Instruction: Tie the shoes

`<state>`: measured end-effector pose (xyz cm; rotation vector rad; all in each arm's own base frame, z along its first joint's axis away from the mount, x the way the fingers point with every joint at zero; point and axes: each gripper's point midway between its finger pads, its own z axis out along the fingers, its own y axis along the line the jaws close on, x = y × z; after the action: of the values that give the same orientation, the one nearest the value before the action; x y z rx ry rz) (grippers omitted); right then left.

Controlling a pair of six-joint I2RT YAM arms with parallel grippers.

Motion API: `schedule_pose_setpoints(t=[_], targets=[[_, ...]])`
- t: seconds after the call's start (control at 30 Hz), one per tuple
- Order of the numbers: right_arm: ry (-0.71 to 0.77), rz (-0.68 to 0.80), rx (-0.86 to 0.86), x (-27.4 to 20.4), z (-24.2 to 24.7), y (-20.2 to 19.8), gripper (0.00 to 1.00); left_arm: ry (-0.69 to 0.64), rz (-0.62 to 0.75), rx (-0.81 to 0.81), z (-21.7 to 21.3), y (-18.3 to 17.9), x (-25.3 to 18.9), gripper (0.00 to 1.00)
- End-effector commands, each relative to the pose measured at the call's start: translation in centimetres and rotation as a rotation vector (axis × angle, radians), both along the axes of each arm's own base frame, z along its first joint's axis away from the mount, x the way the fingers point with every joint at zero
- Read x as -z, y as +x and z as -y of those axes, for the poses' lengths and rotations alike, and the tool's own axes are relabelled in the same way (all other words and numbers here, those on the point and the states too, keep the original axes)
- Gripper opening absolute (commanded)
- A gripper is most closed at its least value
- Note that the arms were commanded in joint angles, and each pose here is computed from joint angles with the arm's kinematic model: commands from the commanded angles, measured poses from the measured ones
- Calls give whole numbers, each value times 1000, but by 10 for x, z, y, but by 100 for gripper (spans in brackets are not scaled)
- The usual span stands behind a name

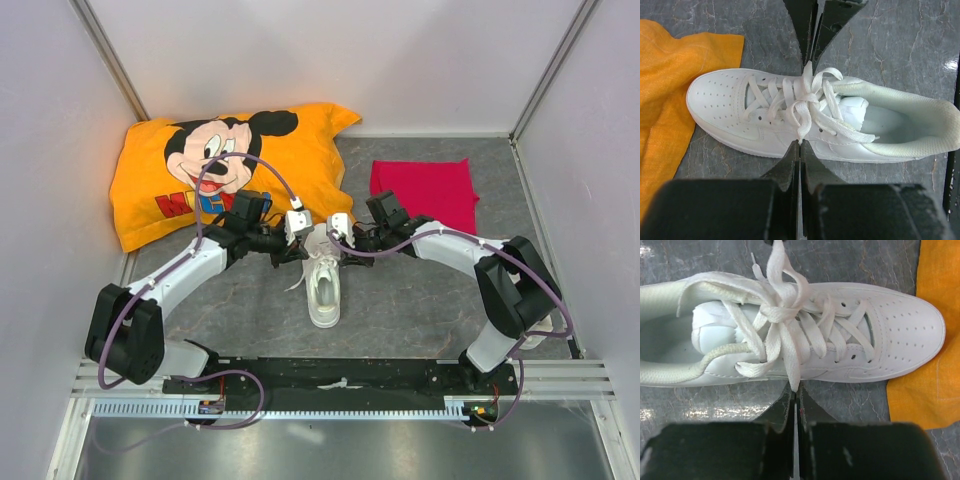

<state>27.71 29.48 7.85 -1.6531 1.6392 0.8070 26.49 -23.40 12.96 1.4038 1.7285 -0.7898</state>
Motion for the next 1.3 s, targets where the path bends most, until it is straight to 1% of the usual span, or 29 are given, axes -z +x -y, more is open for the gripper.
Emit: schedule_pose_setpoints(t=[0.0,0.27,0.47,0.93,1.27], targets=[[27,72,43,-27,-4,14,0,-23,81,-19,-5,13,-25,2],[0,31,117,-37,12,3,0,-9,104,-71,-23,13,-33,1],[-61,0,130,-29,25,-8,0,4,105,-96,-33,13,-27,1],[-138,14,152,-20,54,-26,0,16,118,-81,-39,9,-17,2],[-197,21,163,-3,68,-31,0,61,133,-99,-46,13,-3,2]])
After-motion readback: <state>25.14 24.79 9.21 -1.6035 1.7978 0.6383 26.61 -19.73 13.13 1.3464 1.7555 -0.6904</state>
